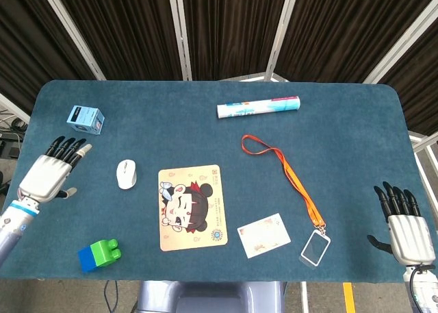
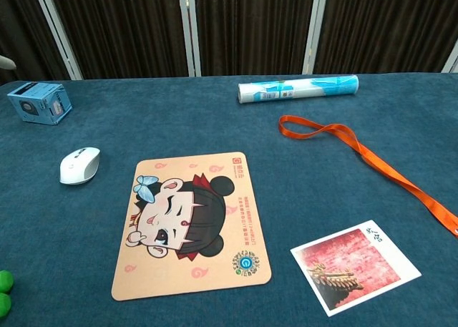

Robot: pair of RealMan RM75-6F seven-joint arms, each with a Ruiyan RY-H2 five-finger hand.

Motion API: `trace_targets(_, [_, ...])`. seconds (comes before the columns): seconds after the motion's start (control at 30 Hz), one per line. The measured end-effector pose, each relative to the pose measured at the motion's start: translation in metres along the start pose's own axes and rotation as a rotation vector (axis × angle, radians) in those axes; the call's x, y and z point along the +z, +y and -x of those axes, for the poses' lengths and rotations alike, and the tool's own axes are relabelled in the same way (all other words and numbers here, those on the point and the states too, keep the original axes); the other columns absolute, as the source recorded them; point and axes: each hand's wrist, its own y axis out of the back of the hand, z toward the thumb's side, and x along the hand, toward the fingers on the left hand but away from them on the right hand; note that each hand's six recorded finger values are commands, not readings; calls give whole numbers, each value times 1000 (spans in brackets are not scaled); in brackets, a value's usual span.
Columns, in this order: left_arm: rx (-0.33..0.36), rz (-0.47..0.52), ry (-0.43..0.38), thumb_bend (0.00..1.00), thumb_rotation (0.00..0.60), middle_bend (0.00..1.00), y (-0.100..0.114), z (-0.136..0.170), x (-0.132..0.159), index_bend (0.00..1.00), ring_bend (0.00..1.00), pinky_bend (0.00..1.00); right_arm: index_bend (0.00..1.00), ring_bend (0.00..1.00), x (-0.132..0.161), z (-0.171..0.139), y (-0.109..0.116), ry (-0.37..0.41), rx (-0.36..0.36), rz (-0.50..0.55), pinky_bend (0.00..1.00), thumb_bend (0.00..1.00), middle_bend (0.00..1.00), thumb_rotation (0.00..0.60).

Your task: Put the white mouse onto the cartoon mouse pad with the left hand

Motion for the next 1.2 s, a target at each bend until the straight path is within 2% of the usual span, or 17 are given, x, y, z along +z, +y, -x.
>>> trace_targets(0.27, [-88, -145, -76, 159, 600, 0, -18, -36, -25, 185, 0, 0, 0, 0, 0, 0, 0, -3, -2, -2, 0, 91, 0, 600])
trace_targets(0.43, [-131, -246, -135, 160, 600, 0, -33, -59, -18, 189, 0, 0, 0, 0, 0, 0, 0, -3, -2, -2, 0, 90, 0, 600])
trace_targets(0.63, [-160, -295, -190, 161, 600, 0, -48, -78, 2, 162, 0, 0, 0, 0, 0, -1, 0, -3, -1, 1, 0, 91, 0, 600])
trace_targets(0.97, [-159, -315, -229, 160, 600, 0, -53, -99, 24, 72, 0, 0, 0, 0, -1, -2, 0, -6, 2, 5, 0, 90, 0, 600])
trace_targets(1.2, [-142, -319, -273, 160, 600, 0, -51, -113, 44, 87, 0, 0, 0, 0, -2, -2, 0, -8, 4, 9, 0, 90, 0, 600])
